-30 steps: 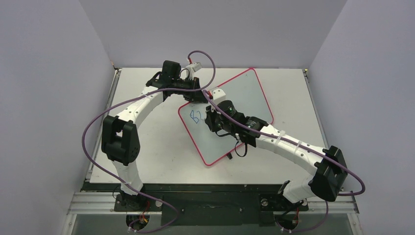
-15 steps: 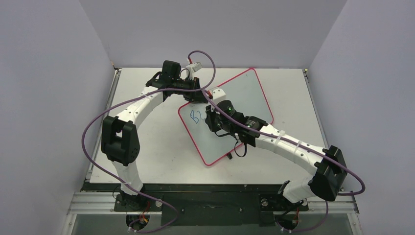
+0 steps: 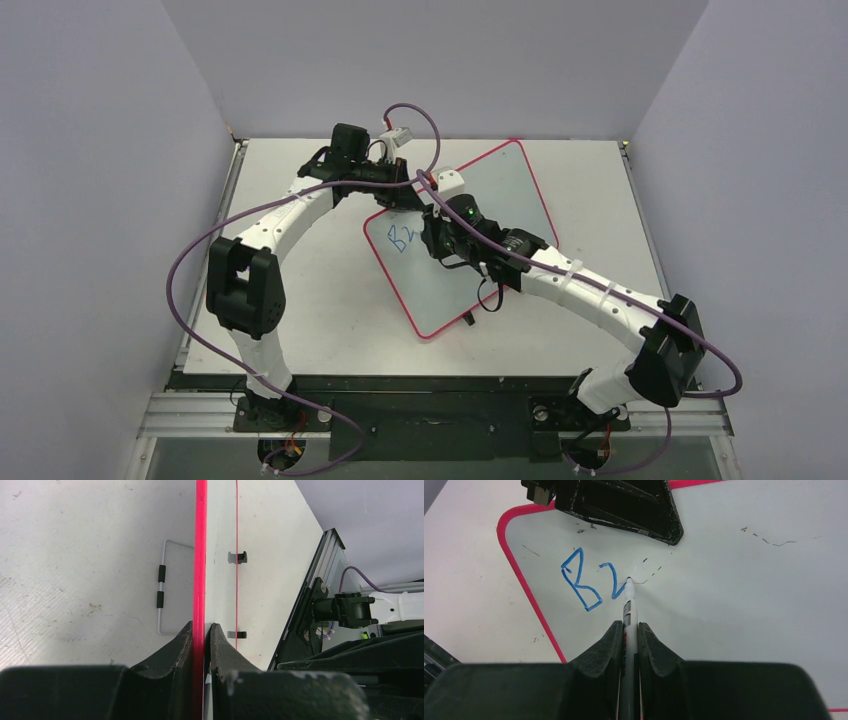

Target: Write a sentence on the whiteboard

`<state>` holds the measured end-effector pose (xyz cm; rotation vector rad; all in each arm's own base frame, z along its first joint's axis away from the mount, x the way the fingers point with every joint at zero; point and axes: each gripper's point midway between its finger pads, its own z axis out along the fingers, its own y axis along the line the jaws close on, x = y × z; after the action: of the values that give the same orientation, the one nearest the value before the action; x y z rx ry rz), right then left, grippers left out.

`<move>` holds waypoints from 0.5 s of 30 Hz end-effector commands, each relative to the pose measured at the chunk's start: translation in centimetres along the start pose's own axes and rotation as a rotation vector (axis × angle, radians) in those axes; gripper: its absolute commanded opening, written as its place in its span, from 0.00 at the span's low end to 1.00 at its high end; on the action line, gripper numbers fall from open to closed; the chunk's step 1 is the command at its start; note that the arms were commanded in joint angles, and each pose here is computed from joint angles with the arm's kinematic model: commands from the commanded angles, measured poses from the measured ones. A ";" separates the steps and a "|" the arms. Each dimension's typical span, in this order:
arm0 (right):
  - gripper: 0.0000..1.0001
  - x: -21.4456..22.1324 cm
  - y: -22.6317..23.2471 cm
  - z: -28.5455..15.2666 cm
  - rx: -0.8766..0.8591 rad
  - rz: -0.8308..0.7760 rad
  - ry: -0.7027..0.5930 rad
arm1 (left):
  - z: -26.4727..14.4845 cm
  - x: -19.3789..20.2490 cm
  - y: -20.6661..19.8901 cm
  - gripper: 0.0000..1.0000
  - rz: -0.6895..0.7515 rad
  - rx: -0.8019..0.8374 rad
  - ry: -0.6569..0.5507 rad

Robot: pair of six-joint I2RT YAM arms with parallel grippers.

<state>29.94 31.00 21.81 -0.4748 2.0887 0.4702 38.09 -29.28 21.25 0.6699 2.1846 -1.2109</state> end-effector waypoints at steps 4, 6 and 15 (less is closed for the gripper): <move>0.00 -2.1 0.4 0.3 -0.006 0.013 -0.044 | -1.8 -3.7 -1.7 0.00 0.208 -0.030 -0.121; 0.00 -2.3 0.4 0.2 -0.006 0.015 -0.047 | -1.8 -3.7 -1.7 0.00 0.209 -0.030 -0.121; 0.00 -3.8 -0.5 -2.1 0.018 0.020 -0.104 | -1.9 -3.9 -1.8 0.00 0.213 -0.035 -0.125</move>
<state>29.89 30.93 22.19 -0.4761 2.0919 0.4688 37.99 -29.34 21.45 0.6735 2.1801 -1.2087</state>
